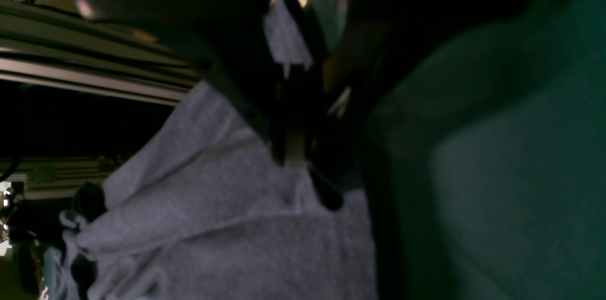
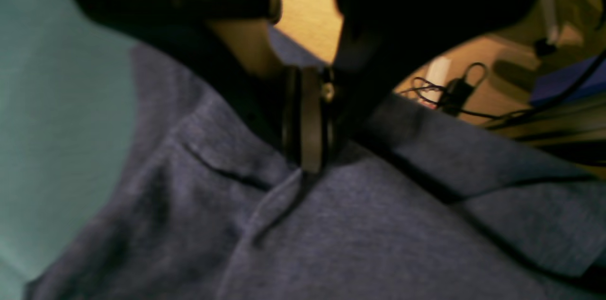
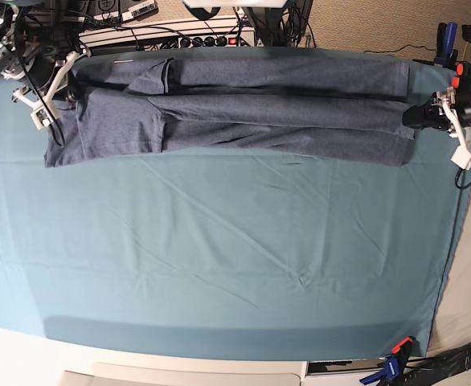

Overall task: Fold the T-shirt properly
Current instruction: 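Set the strip down and hold its collar end with the right gripper, then grasp the hem end of the strip with the left gripper and lift it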

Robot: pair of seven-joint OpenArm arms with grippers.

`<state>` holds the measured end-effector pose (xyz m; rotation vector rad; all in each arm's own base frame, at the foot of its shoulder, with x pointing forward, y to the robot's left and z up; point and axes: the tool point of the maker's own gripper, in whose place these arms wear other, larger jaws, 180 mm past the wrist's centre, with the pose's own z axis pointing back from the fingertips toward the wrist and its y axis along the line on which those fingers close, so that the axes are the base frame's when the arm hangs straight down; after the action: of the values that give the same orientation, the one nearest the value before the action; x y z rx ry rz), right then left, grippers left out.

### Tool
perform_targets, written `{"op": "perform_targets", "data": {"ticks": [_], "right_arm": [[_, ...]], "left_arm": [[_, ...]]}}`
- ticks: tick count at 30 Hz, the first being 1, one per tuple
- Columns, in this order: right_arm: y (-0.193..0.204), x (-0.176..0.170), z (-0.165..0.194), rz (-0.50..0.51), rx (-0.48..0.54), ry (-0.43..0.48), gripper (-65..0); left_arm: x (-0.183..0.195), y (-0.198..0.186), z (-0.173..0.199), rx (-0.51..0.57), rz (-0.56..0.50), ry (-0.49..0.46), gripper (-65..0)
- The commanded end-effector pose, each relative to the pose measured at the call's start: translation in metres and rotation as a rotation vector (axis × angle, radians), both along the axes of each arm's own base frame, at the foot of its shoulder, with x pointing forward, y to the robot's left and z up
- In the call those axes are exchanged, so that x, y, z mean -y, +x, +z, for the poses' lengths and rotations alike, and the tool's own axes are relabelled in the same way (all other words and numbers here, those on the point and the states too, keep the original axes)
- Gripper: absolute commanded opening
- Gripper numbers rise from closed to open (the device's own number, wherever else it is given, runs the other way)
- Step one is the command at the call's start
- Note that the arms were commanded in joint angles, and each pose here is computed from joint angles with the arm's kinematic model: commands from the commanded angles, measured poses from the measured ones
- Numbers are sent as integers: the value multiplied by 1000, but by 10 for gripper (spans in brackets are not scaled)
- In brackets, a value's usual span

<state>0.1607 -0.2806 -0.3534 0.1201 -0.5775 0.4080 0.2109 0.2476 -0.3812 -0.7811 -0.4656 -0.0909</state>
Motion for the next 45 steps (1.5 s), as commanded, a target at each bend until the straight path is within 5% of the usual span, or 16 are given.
{"op": "perform_targets", "data": {"ticks": [1,19,23,25,35,39,45], "right_arm": [[2,0,7,2,20,-2,-650],[-1,-8,3,-19,21,27,-650],[-1,-8,3,-19,22,27,-650],[-1,-8,3,-19,21,27,-650],[-1,-8,3,-19,22,27,-650],[2,-10,5,-19,43,38,-411],[5,-13,7,-25,67,56,-395]], "left_arm": [[-8,8,13,40,-1,11,-650],[-8,11,14,50,8,7,-650],[-9,18,18,86,40,-5,-404],[-10,22,20,102,55,-12,-331],[-15,16,10,84,51,44,-328],[-17,13,8,75,48,55,-328],[-25,8,3,57,55,96,-328]]}}
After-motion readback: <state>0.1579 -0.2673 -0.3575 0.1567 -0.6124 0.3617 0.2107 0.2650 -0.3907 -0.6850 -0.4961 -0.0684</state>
